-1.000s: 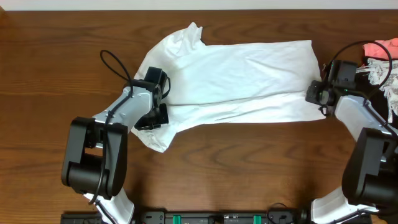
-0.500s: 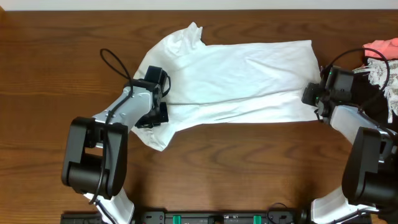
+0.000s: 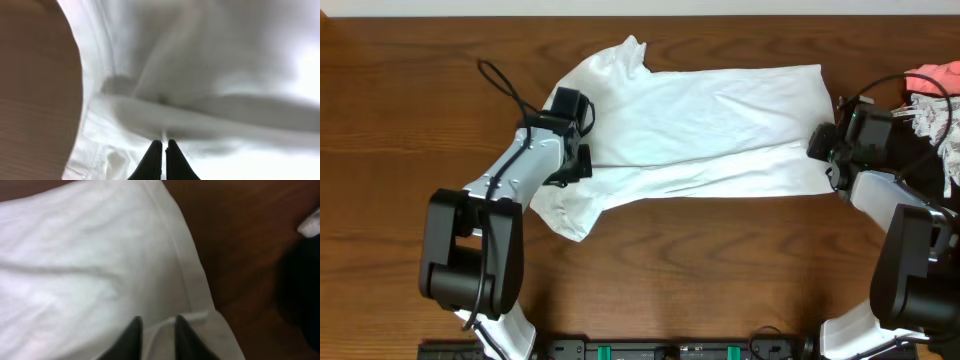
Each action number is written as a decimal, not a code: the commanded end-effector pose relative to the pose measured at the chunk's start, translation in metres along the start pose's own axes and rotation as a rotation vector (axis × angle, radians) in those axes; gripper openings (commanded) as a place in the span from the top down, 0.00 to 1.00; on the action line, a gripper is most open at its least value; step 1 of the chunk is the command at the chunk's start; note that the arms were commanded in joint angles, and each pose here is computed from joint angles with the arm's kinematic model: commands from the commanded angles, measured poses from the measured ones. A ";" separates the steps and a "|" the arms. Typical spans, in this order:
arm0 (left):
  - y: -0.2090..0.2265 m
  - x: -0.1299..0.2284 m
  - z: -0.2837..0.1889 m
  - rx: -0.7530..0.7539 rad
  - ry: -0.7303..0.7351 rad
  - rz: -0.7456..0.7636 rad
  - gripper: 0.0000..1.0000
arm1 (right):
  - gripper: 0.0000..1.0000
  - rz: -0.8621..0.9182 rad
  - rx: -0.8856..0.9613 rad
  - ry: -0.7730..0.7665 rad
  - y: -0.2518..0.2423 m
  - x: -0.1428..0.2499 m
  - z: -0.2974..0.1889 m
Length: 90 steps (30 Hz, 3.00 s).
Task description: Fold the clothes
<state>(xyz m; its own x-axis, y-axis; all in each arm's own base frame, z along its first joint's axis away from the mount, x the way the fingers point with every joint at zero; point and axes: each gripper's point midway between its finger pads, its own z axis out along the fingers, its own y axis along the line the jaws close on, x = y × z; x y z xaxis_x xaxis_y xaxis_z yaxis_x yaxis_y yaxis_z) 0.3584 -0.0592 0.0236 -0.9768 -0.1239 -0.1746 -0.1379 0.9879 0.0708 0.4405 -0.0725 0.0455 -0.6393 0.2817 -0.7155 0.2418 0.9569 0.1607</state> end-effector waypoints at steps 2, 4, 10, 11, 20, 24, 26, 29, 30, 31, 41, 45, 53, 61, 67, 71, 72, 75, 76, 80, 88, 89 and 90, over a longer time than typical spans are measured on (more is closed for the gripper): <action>0.002 -0.028 -0.025 0.009 -0.090 -0.003 0.94 | 0.40 -0.079 -0.142 -0.035 0.028 -0.012 -0.001; 0.002 -0.036 -0.041 0.023 -0.130 -0.010 0.93 | 0.29 -0.102 -0.189 -0.029 0.038 -0.023 -0.004; 0.004 -0.037 -0.087 0.078 -0.210 -0.078 0.83 | 0.34 -0.131 -0.264 0.092 0.065 -0.047 -0.021; 0.002 -0.035 -0.094 0.103 -0.211 -0.078 0.83 | 0.39 -0.142 -0.270 0.124 0.072 -0.049 -0.026; 0.008 -0.015 -0.100 0.097 -0.170 -0.075 0.94 | 0.99 -0.303 -0.368 0.399 0.155 -0.003 -0.072; 0.009 -0.006 -0.088 0.086 -0.133 -0.093 0.94 | 0.99 -0.398 -0.396 0.452 0.189 0.031 -0.079; 0.010 -0.001 -0.082 0.079 -0.111 -0.115 0.94 | 0.99 -0.446 -0.406 0.468 0.205 0.044 -0.082; 0.012 0.008 -0.070 0.067 -0.078 -0.127 0.94 | 0.99 -0.488 -0.432 0.489 0.227 0.062 -0.085; 0.012 0.011 -0.065 0.063 -0.068 -0.125 0.94 | 0.99 -0.498 -0.435 0.496 0.232 0.067 -0.085; 0.013 0.015 -0.059 0.058 -0.056 -0.125 0.94 | 0.99 -0.512 -0.443 0.502 0.237 0.073 -0.085; 0.020 0.052 -0.019 0.019 0.037 -0.158 0.94 | 0.99 -0.577 -0.464 0.634 0.261 0.136 -0.069; 0.020 0.051 -0.019 0.022 0.031 -0.162 0.94 | 0.99 -0.609 -0.485 0.655 0.272 0.154 -0.069; 0.019 0.050 -0.011 0.032 0.009 -0.195 0.94 | 0.99 -0.664 -0.526 0.646 0.294 0.169 -0.078; 0.022 0.068 0.009 0.025 0.024 -0.204 0.94 | 0.99 -0.669 -0.534 0.649 0.300 0.175 -0.082; 0.022 0.068 0.009 0.026 0.022 -0.204 0.94 | 0.99 -0.668 -0.533 0.654 0.301 0.177 -0.083; 0.021 0.066 0.010 0.030 0.013 -0.205 0.94 | 0.99 -0.662 -0.526 0.669 0.300 0.182 -0.083; 0.021 0.066 0.010 0.032 0.009 -0.206 0.94 | 0.99 -0.663 -0.526 0.671 0.299 0.184 -0.083; 0.020 0.063 0.011 0.038 -0.005 -0.207 0.94 | 0.99 -0.660 -0.521 0.681 0.299 0.189 -0.080; 0.020 0.063 0.011 0.039 -0.007 -0.208 0.94 | 0.99 -0.657 -0.518 0.687 0.299 0.191 -0.078; 0.021 0.065 0.014 0.034 0.004 -0.206 0.94 | 0.99 -0.657 -0.507 0.710 0.296 0.200 -0.073; 0.021 0.073 0.028 0.013 0.049 -0.201 0.94 | 0.99 -0.649 -0.506 0.707 0.296 0.200 -0.072; 0.021 0.074 0.031 0.009 0.057 -0.200 0.94 | 0.99 -0.650 -0.507 0.705 0.297 0.200 -0.071; 0.021 0.075 0.033 0.007 0.063 -0.199 0.94 | 0.99 -0.650 -0.508 0.702 0.297 0.199 -0.071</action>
<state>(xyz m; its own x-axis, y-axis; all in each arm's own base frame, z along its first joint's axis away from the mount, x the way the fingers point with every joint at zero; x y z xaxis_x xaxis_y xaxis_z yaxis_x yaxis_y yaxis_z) 0.2969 -0.0497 -0.0048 -0.9384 -0.3014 -0.1690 -0.3062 0.9519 0.0025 0.3379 0.2704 0.0039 -0.8452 -0.4689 -0.2564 -0.5276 0.8086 0.2603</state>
